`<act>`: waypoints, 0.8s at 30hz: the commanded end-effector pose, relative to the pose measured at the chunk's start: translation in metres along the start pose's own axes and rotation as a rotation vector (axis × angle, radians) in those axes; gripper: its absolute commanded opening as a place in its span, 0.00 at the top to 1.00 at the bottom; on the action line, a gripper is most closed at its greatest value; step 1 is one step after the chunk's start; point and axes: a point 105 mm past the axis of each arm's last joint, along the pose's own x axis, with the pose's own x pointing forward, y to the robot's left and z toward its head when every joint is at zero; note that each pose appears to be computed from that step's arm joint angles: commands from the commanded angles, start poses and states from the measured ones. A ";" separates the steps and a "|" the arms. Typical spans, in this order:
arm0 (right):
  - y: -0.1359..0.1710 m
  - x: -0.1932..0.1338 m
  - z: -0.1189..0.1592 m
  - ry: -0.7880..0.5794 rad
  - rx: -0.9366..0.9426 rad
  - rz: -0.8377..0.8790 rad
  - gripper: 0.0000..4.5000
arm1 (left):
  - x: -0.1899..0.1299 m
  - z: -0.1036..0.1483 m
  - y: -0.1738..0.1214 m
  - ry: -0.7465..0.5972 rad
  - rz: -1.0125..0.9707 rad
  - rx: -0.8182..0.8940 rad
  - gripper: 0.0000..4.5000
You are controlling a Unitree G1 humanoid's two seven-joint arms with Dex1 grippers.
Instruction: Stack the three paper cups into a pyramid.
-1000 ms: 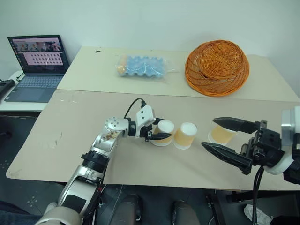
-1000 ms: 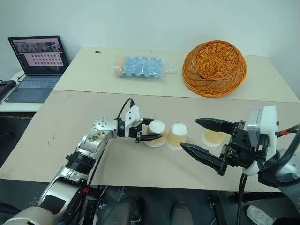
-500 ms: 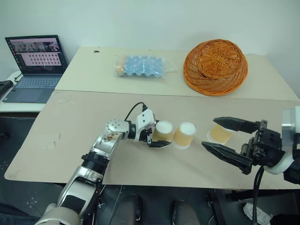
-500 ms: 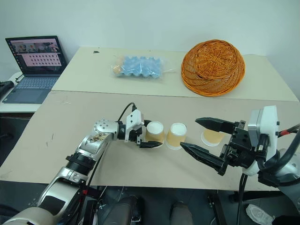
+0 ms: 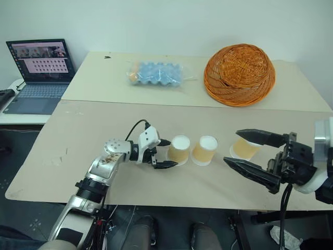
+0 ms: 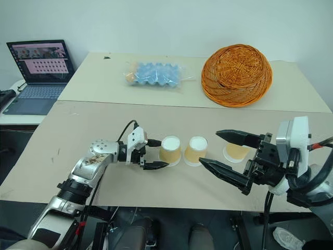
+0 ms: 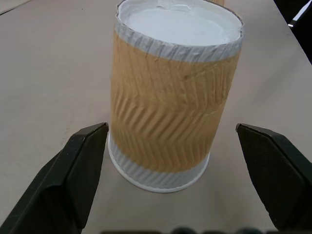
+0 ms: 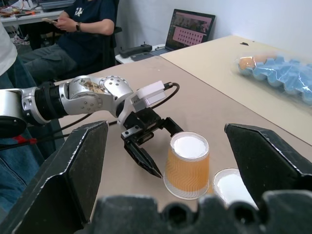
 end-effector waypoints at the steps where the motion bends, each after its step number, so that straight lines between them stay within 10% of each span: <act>1: 0.002 -0.001 0.009 -0.026 -0.039 0.015 0.00 | -0.007 0.010 0.001 -0.037 0.029 0.007 0.01; 11: -0.021 -0.016 -0.001 0.035 -0.060 -0.141 0.00 | -0.048 -0.016 -0.003 -0.019 0.237 -0.116 0.01; 24: -0.021 -0.015 0.009 0.006 -0.086 -0.135 0.00 | -0.015 -0.002 -0.007 -0.030 0.243 -0.099 0.01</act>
